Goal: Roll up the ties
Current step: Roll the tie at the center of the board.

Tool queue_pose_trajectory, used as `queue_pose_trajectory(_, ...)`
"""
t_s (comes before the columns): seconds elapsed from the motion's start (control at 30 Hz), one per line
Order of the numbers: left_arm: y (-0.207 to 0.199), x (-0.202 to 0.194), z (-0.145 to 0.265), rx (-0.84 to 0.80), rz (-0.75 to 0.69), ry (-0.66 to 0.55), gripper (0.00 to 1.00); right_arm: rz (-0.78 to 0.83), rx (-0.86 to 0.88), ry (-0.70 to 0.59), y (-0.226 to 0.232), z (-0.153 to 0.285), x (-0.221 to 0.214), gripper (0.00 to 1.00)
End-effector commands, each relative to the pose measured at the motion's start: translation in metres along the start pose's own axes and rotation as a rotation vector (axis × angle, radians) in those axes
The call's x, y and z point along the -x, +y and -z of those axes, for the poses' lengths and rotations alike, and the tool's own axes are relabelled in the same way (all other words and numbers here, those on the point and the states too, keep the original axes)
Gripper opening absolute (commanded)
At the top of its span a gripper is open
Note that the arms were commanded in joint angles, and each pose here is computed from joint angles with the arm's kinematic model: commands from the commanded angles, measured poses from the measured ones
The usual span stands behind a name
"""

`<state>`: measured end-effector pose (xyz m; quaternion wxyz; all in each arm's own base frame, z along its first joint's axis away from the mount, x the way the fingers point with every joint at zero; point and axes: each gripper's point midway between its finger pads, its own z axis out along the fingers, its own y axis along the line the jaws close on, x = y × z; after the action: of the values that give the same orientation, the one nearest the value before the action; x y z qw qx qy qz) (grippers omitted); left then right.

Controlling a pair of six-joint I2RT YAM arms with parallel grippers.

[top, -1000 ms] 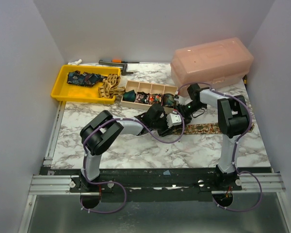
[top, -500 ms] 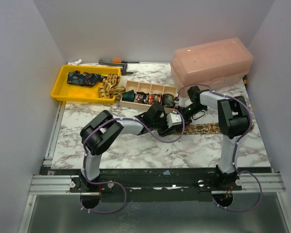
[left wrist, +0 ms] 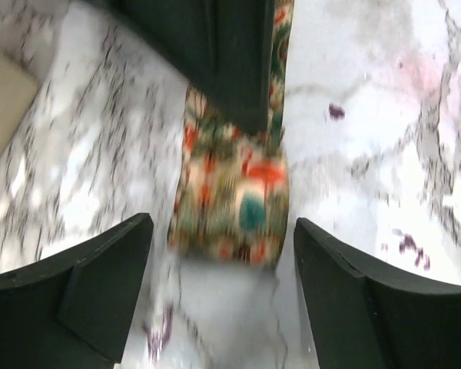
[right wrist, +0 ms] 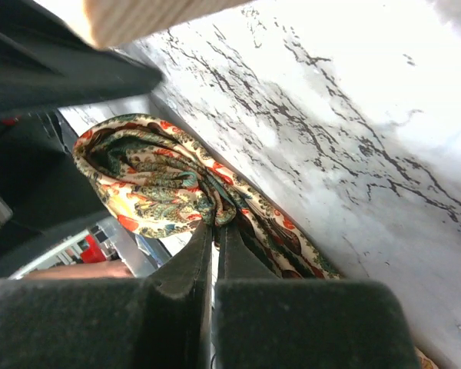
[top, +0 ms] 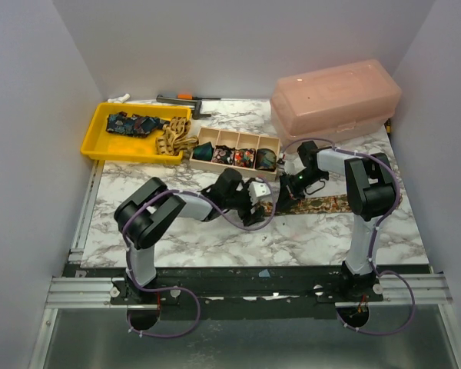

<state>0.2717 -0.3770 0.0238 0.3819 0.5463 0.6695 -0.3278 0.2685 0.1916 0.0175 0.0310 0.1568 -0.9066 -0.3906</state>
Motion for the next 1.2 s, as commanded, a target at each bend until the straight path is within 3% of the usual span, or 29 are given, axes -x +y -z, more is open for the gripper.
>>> queue_pose_trajectory(0.0,-0.011,-0.024,0.030,-0.008,0.089,-0.066,0.79,-0.033,-0.135,0.052,-0.033,-0.014,-0.012,0.00)
queue_pose_trajectory(0.4,-0.012,-0.020,0.015,-0.076,-0.044,-0.111,0.77,-0.041,-0.169,0.073,-0.044,-0.017,-0.015,0.00)
queue_pose_trajectory(0.6,-0.008,-0.011,0.009,-0.088,-0.115,-0.131,0.60,-0.039,-0.168,0.075,-0.045,-0.019,-0.014,0.00)
queue_pose_trajectory(0.87,-0.022,0.021,0.000,-0.130,-0.110,-0.161,0.53,-0.047,-0.154,0.079,-0.045,-0.021,-0.013,0.00)
queue_pose_trajectory(1.17,-0.017,0.017,-0.023,-0.123,-0.068,-0.126,0.41,-0.046,-0.133,0.079,-0.041,-0.021,-0.012,0.00)
